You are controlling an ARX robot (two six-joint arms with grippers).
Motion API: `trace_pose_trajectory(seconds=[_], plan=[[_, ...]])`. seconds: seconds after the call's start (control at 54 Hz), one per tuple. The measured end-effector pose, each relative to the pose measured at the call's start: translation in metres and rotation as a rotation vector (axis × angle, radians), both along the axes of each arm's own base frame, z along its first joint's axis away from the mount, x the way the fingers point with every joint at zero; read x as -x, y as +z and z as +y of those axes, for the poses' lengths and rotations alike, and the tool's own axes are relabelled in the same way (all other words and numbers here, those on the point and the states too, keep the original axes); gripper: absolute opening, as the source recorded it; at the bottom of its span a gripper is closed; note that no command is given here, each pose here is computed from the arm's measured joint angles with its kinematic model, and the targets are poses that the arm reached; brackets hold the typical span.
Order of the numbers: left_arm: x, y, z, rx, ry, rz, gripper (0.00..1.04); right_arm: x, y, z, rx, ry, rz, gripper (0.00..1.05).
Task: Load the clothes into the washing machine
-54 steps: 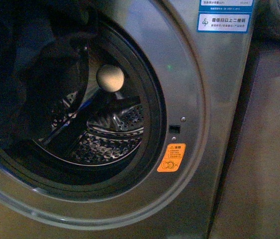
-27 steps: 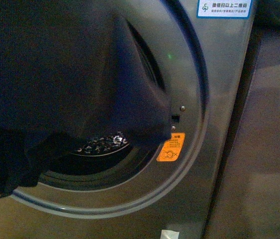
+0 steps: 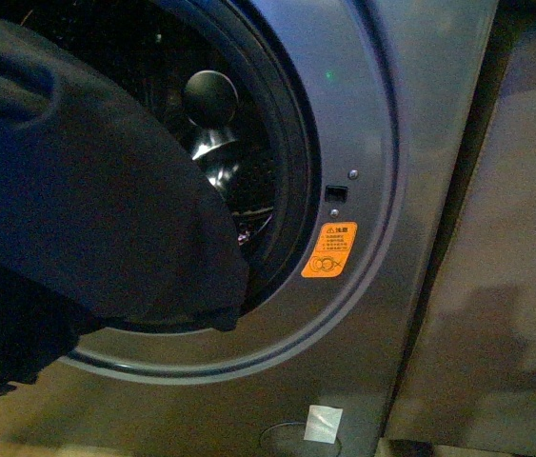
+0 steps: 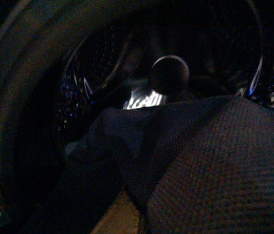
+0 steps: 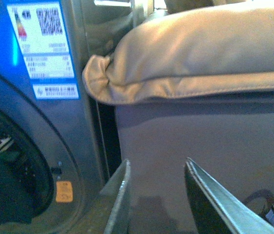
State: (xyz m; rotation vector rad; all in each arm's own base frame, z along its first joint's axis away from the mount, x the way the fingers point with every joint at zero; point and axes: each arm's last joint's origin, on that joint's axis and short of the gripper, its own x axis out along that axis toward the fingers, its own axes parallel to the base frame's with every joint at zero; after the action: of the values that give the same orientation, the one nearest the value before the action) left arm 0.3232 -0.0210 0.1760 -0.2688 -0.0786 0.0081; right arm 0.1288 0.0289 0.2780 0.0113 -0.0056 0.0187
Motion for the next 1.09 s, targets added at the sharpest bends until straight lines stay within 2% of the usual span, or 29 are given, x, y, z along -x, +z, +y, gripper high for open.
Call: trace_pose_trajectory(seconds=[0.111,0.185,0.407,0.5,0.593,1.019,1.093], plan=[[-0.025,-0.017,-0.007,-0.008,0.022,0.032,0.10,0.003,-0.022,-0.006,0.009,-0.005,0.015,0.08],[-0.038,-0.024,-0.012,-0.016,0.025,0.041,0.10,0.004,-0.030,-0.009,0.011,-0.010,0.012,0.01],[-0.087,-0.039,-0.026,-0.037,0.052,0.108,0.10,0.010,-0.052,-0.016,0.009,-0.010,0.006,0.02],[-0.111,-0.045,-0.034,-0.086,0.062,0.145,0.10,0.012,-0.063,-0.022,0.010,0.017,0.012,0.02],[-0.127,-0.048,-0.039,-0.127,0.072,0.172,0.10,0.014,-0.070,-0.027,0.009,-0.010,0.013,0.02],[-0.184,-0.032,-0.062,-0.307,0.021,0.297,0.10,0.023,-0.092,-0.029,0.009,-0.018,0.009,0.02],[-0.208,-0.033,-0.062,-0.310,0.016,0.324,0.10,0.028,-0.098,-0.029,0.009,-0.018,0.032,0.02]])
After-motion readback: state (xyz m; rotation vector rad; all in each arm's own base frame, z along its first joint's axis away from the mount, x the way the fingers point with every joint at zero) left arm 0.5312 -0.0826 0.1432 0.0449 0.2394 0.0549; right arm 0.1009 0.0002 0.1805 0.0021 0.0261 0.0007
